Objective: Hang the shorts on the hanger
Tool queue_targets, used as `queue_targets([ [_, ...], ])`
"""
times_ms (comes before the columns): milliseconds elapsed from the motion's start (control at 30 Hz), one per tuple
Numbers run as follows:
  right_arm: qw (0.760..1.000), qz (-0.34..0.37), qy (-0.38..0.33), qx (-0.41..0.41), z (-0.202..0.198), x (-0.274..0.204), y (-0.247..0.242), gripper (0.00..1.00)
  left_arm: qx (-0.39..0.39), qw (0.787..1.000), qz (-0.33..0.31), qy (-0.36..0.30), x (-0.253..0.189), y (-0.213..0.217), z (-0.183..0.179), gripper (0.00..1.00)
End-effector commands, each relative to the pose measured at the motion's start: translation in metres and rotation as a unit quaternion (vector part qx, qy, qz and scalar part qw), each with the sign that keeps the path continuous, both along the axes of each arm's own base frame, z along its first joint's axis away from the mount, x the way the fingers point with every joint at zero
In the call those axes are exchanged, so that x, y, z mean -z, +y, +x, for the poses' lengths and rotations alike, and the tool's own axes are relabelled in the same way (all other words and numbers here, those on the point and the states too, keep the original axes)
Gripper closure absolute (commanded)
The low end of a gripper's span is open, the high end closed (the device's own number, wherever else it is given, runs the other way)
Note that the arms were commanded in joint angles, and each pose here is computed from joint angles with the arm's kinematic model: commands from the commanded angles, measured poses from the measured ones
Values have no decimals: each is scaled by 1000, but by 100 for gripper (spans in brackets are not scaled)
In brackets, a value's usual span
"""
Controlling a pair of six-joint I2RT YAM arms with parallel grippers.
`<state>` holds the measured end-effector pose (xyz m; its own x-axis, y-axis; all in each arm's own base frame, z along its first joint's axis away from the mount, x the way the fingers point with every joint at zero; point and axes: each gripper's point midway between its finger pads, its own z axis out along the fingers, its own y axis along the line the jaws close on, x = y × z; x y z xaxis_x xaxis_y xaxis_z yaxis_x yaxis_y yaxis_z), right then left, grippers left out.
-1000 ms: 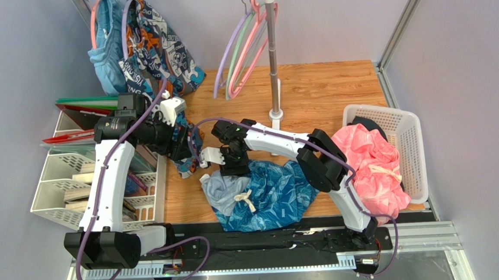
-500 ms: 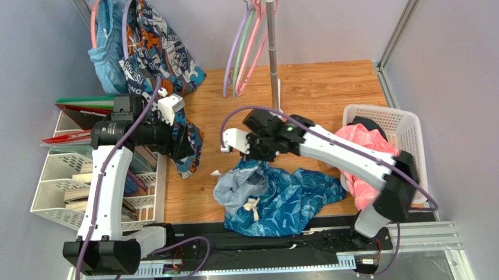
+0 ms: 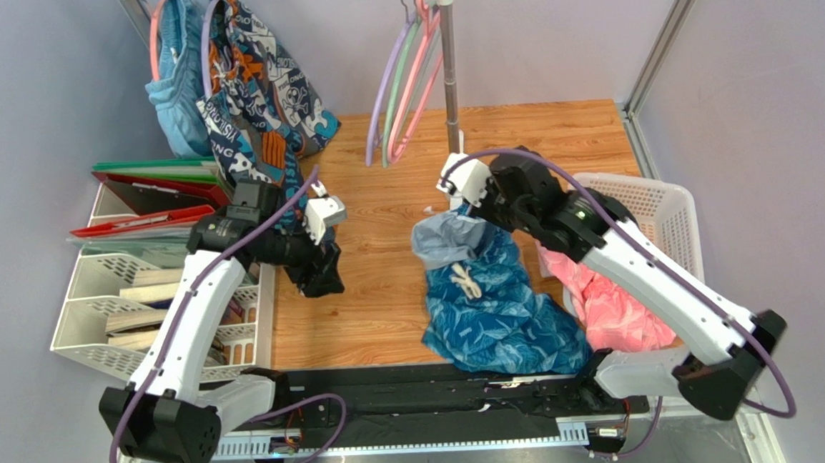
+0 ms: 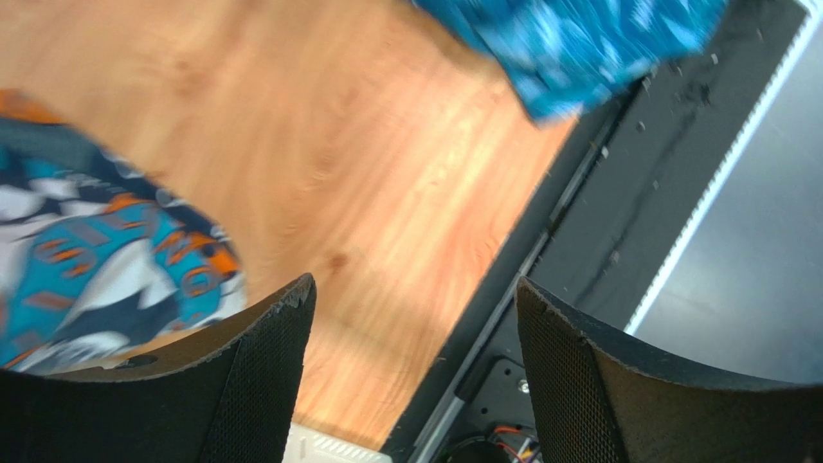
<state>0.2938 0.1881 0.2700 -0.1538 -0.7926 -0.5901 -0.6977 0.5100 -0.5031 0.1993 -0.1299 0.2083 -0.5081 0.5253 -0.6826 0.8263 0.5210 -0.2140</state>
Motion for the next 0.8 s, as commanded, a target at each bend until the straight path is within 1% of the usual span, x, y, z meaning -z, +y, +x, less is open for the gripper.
queue_targets([
  [0,991,64,-97,-65,-28,-47,-8,100,54,998,-37,6,16,-22,4,21],
  [33,988,68,-106,-84,-36,-50,-10,100,58,997,-52,12,15,-27,5,22],
  [67,983,72,-104,-134,-50,-49,-3,100,63,996,-68,19,15,-33,7,24],
  [100,975,82,-114,-170,-72,-57,-9,100,71,991,-100,44,12,-43,5,25],
  [133,971,82,-113,-196,-83,-51,-10,100,72,989,-117,54,10,-47,5,25],
  [167,955,84,-128,-253,-100,-55,-5,100,73,987,-135,50,8,-53,11,25],
  [200,945,87,-137,-283,-113,-56,-6,100,67,981,-165,81,5,-61,9,25],
  [233,930,96,-163,-314,-132,-64,-12,100,67,979,-181,69,2,-66,19,25],
  [267,908,104,-166,-371,-153,-66,-6,100,64,977,-192,72,0,-69,23,24],
  [300,895,86,-169,-405,-166,-61,-10,100,50,972,-206,99,1,-73,24,24],
  [333,884,86,-180,-423,-179,-64,-16,100,52,972,-214,83,-1,-76,32,23],
  [367,875,85,-180,-441,-190,-64,-18,100,50,971,-219,85,1,-78,34,23],
  [400,871,61,-167,-457,-199,-51,-27,100,42,970,-218,97,9,-79,32,22],
  [467,869,34,-161,-467,-212,-35,-43,100,39,975,-208,71,16,-84,39,21],
  [500,863,8,-153,-482,-220,-20,-52,100,28,981,-180,62,28,-87,41,20],
  [533,861,-3,-153,-486,-223,-12,-58,100,25,983,-174,42,29,-92,48,20],
  [567,854,-6,-179,-488,-231,-11,-66,100,18,984,-173,46,31,-96,50,20],
  [600,852,-16,-176,-494,-233,2,-69,100,19,984,-171,54,37,-103,51,20],
  [633,841,-28,-199,-502,-235,3,-72,100,19,983,-178,48,35,-109,55,20],
  [667,838,-32,-221,-498,-237,3,-77,100,12,982,-181,61,37,-114,55,20],
  [700,837,-38,-226,-497,-236,7,-78,100,31,981,-178,73,45,-126,50,20],
  [733,833,-43,-238,-497,-236,6,-79,100,34,979,-181,87,47,-133,47,21],
  [767,835,-45,-240,-494,-236,7,-81,100,40,979,-174,99,53,-141,45,21],
])
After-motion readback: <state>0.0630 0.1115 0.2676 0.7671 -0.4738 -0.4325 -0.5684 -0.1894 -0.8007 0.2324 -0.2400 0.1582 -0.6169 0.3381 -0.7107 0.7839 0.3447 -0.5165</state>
